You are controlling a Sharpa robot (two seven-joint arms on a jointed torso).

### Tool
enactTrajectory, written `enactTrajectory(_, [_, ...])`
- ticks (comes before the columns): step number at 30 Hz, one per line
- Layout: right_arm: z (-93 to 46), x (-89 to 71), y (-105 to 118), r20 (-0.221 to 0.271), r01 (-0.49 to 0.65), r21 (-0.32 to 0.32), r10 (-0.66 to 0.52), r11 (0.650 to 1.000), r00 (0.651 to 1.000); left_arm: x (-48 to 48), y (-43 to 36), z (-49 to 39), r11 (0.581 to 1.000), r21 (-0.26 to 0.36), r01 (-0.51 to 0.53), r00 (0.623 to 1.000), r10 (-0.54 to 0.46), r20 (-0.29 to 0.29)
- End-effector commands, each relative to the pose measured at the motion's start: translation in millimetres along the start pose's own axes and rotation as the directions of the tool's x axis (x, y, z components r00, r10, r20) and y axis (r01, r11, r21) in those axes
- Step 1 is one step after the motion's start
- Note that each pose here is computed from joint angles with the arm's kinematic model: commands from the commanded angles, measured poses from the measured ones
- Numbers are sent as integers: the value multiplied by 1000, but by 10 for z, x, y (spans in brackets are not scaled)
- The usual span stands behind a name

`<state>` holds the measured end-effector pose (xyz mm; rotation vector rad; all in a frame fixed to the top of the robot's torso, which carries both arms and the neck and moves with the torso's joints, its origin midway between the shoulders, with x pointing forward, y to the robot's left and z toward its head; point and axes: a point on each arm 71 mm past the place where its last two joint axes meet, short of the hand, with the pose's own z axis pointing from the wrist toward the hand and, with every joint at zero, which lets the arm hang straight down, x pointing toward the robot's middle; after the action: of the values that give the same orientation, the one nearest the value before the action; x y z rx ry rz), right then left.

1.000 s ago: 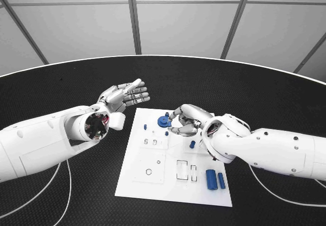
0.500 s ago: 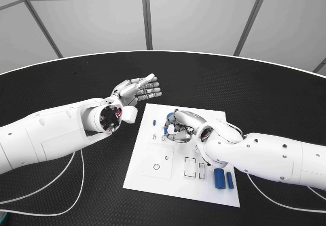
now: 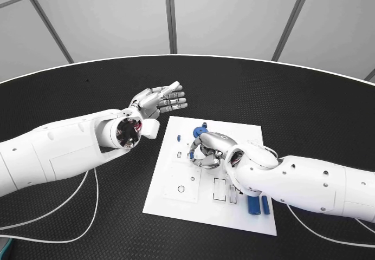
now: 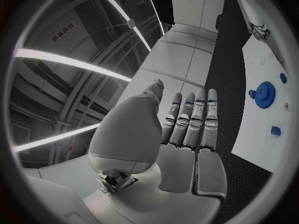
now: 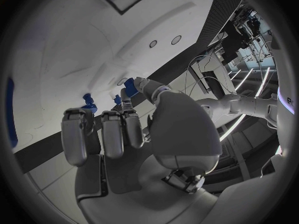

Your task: Assemble the parts on the task board

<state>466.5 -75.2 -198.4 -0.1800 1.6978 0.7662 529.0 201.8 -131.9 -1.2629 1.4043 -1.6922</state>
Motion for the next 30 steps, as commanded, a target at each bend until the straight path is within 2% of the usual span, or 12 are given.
enactTrajectory(1, [-1,3,-10,-2,3,4,-3,1000,1000,-1,0,0,1000,-1,0,1000,0,0])
enactTrajectory(21, [48,-5,-58,18,7,26,-8,1000,1000,-8,-2,-5,1000,-3,0,1000,0,0])
enactTrajectory(30, [64,22,-83,-12,18,38,-17,999,1000,-6,-1,-7,1000,-4,1,1000,-1,-2])
